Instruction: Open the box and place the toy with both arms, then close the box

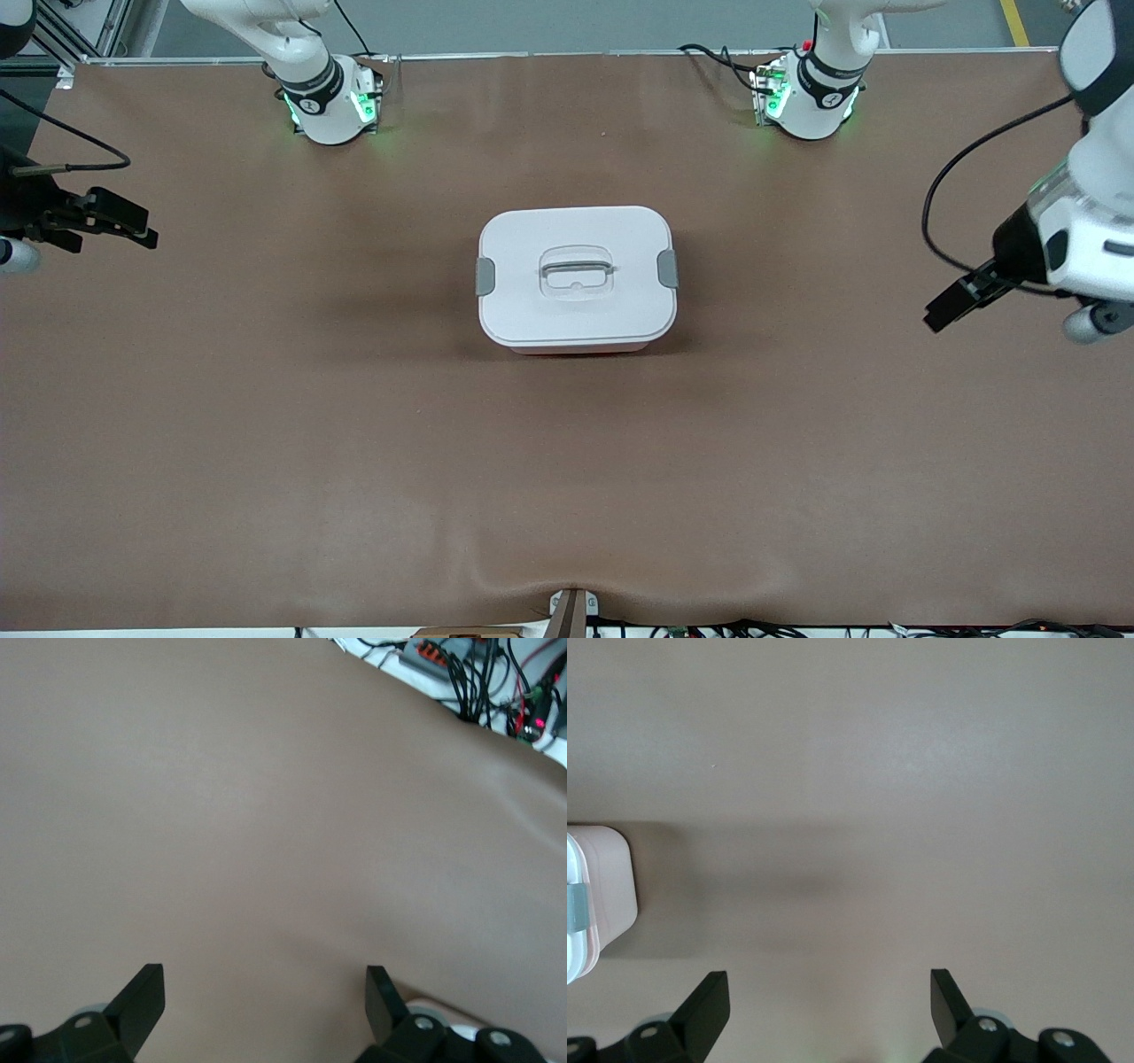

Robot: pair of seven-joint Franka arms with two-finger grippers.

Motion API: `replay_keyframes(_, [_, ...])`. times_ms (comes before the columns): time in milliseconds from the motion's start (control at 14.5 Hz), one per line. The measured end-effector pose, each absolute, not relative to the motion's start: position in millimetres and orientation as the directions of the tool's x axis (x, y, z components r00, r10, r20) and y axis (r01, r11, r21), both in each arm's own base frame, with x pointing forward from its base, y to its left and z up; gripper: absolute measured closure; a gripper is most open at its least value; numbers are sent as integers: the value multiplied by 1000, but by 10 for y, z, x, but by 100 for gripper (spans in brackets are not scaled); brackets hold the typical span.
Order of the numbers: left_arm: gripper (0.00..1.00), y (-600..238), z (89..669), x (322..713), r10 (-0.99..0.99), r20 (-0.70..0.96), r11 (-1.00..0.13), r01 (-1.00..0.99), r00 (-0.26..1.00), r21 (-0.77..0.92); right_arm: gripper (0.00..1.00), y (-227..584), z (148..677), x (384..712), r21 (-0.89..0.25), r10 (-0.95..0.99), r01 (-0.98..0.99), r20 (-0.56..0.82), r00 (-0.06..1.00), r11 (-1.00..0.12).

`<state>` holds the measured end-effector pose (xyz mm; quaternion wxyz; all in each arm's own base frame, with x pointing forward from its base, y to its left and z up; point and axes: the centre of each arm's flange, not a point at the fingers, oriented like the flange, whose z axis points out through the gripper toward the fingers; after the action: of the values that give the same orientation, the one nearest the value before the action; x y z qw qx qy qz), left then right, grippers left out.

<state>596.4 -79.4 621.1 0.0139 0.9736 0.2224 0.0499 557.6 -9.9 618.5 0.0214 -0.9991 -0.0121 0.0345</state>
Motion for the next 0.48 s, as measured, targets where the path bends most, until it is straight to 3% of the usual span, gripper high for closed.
replay_keyframes(484, [0,-114,6649,5509,319,18,-947,319,947,38,0,-123,6186,5577,-43,21,18,-67,998,-999])
